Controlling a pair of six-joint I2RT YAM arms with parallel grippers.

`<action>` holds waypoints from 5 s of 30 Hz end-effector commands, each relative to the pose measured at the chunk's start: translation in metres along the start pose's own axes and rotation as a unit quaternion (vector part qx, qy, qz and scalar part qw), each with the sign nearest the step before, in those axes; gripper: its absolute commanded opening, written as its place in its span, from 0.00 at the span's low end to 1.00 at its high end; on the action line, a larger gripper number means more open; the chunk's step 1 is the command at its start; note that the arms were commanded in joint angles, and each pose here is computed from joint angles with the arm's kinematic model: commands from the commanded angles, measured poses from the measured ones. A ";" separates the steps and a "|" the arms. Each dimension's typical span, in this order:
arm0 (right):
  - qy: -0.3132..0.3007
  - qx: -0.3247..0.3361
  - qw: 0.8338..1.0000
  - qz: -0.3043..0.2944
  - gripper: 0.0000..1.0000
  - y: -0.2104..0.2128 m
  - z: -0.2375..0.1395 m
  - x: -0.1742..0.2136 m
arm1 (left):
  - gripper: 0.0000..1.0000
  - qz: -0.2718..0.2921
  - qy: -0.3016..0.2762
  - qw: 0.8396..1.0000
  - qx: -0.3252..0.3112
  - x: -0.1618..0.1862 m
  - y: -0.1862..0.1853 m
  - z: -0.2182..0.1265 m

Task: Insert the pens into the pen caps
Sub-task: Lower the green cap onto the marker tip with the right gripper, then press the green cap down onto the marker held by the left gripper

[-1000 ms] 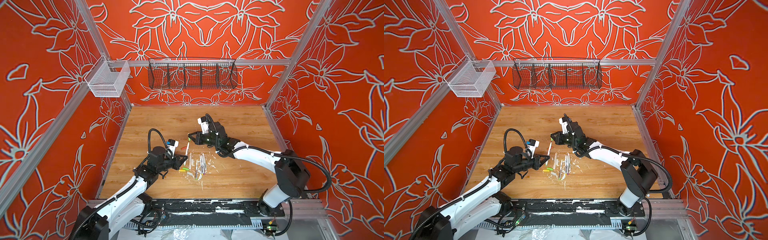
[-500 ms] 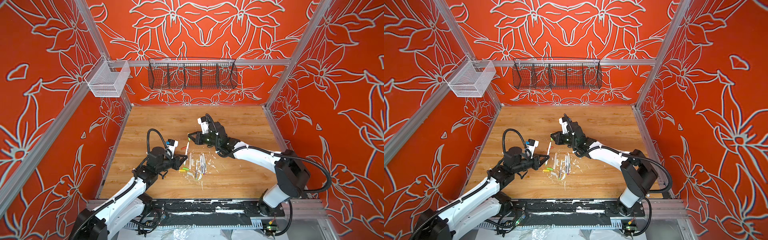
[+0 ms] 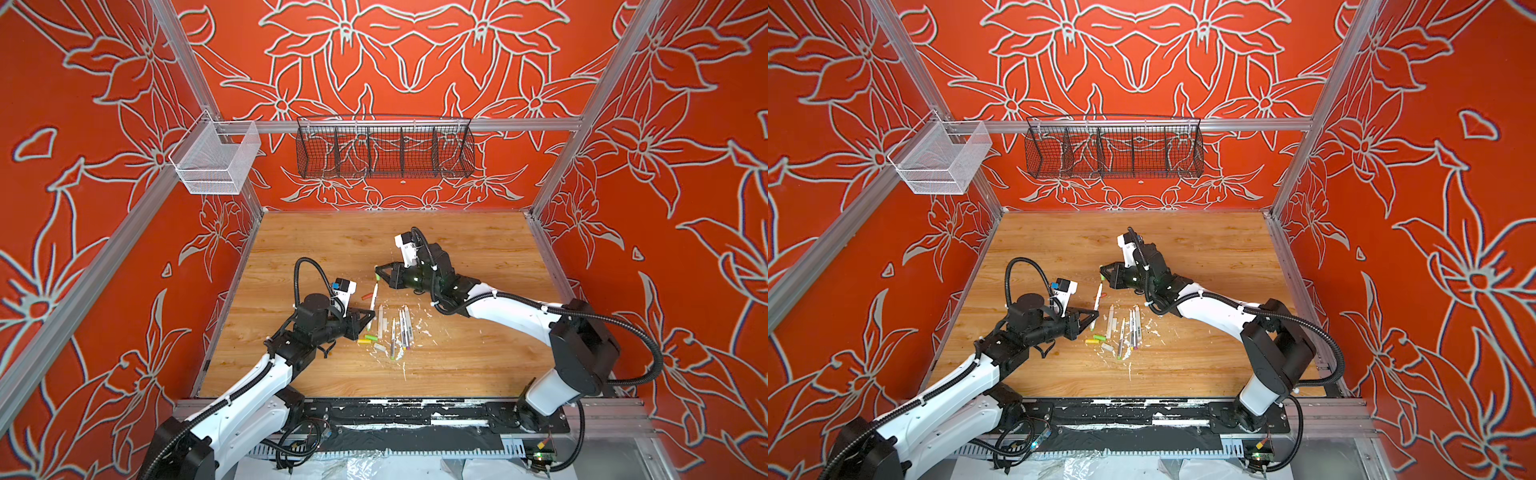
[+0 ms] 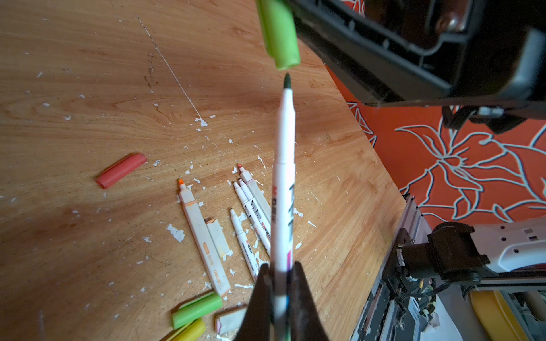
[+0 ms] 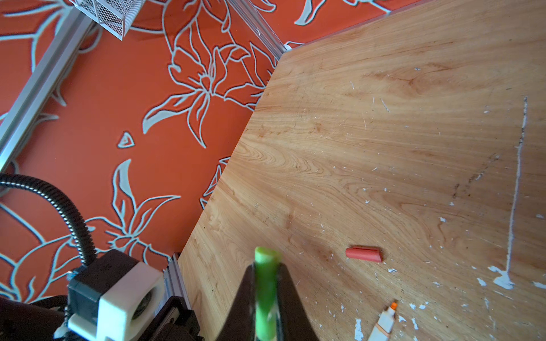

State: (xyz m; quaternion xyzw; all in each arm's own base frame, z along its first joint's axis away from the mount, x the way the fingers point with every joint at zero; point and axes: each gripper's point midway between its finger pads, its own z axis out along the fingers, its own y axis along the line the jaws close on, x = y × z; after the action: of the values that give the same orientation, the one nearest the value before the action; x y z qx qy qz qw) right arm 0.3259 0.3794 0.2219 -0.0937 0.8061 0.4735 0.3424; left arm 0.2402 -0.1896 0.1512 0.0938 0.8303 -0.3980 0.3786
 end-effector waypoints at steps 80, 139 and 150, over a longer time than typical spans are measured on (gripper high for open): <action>0.065 -0.028 0.997 0.035 0.06 0.013 -0.005 0.060 | 0.00 0.148 -0.170 0.972 0.070 -0.102 -0.048 -0.022; 0.183 -0.070 0.979 0.064 0.00 0.043 -0.019 0.059 | 0.00 0.214 -0.221 0.943 0.130 -0.143 -0.094 -0.037; 0.213 -0.062 0.969 0.109 0.00 0.025 -0.023 0.110 | 0.00 0.265 -0.243 0.918 0.165 -0.195 -0.128 -0.035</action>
State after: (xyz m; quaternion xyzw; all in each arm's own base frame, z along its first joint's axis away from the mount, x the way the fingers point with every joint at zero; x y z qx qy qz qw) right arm 0.3214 0.3684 0.2601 -0.0852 0.7768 0.5242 0.3384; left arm 0.2908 -0.2161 0.2234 0.1876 0.7687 -0.4327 0.4319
